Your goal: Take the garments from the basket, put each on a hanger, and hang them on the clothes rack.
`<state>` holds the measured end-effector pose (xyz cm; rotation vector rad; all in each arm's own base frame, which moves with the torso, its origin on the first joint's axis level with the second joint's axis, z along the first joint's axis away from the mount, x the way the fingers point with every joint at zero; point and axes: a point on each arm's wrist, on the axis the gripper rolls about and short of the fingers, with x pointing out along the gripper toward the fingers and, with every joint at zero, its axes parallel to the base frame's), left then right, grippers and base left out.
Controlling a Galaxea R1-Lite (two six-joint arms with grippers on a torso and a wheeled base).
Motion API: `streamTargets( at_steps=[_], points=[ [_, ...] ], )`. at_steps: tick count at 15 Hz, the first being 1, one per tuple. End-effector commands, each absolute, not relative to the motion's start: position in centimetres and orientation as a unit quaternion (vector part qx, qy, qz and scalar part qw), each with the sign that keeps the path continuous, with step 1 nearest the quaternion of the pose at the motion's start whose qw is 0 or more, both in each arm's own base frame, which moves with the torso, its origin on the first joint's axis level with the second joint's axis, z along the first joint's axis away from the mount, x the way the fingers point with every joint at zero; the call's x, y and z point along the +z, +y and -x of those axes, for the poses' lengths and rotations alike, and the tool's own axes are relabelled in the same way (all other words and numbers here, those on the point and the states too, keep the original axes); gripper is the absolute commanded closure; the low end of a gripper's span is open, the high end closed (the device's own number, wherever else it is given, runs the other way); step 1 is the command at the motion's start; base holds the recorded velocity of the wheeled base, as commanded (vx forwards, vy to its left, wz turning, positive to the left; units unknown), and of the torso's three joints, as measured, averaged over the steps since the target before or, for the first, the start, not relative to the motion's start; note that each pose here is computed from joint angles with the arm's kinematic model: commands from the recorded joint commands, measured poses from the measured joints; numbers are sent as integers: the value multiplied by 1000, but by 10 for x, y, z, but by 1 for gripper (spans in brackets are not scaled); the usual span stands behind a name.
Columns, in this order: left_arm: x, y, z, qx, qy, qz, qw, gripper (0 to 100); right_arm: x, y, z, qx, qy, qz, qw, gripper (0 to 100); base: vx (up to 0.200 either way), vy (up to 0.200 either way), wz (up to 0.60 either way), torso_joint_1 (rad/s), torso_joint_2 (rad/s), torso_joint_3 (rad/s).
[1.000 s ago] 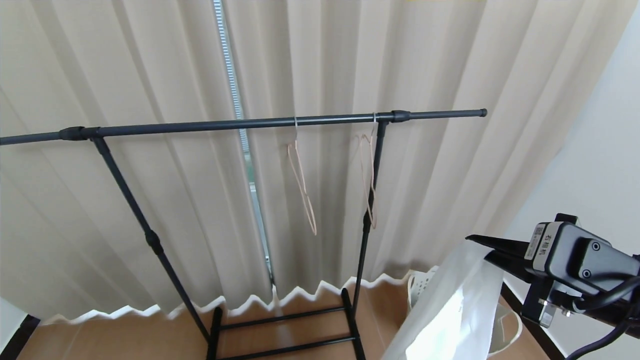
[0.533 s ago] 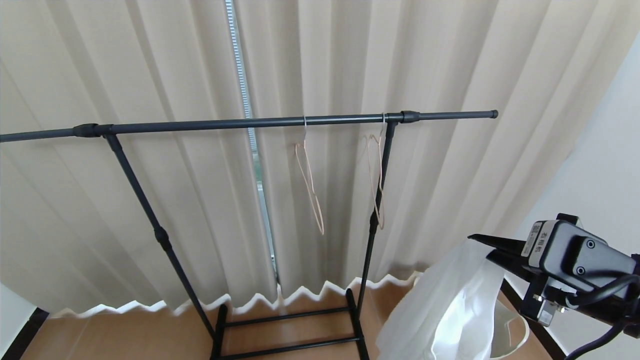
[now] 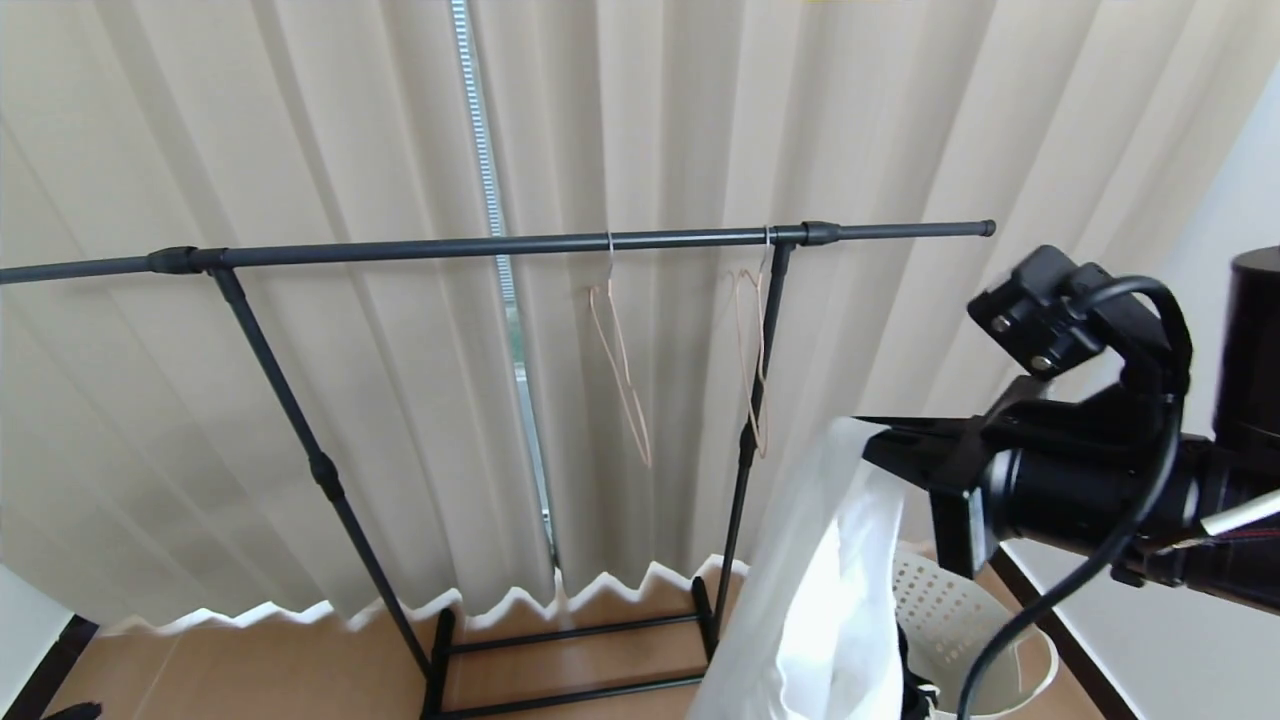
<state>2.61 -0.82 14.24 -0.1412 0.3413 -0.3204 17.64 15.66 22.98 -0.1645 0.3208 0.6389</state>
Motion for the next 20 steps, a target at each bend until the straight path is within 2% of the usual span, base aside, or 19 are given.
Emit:
streamTargets(
  at_steps=[1,2,4,6,7,8,10,13,17,20],
  points=[
    [187,-66,-109,-292,323,164,885,0,223,189,-193,311,180,68,931,100,0,0,0,0,0,0],
    [182,-87,-127,-310,358,150,868,0,220,202,-200,295,186,64,935,100,0,0,0,0,0,0],
    [176,-116,-157,-323,368,137,861,0,226,226,-215,292,173,57,939,100,0,0,0,0,0,0],
    [162,-134,-176,-316,384,127,858,0,222,245,-225,297,178,46,937,100,0,0,0,0,0,0],
    [149,-141,-183,-315,398,124,853,0,216,252,-225,299,191,30,934,100,0,0,0,0,0,0],
    [112,-153,-196,-303,428,113,844,0,206,266,-227,293,210,11,933,100,0,0,0,0,0,0],
    [95,-158,-200,-308,418,114,847,0,209,274,-221,291,201,11,935,100,0,0,0,0,0,0],
    [91,-163,-198,-311,418,108,847,0,211,279,-213,290,199,3,936,100,0,0,0,0,0,0],
    [79,-170,-209,-256,420,104,864,0,211,284,-208,284,185,-2,941,100,0,0,0,0,0,0],
    [77,-172,-215,-225,403,109,881,0,210,283,-208,279,184,0,943,100,0,0,0,0,0,0]
  ],
)
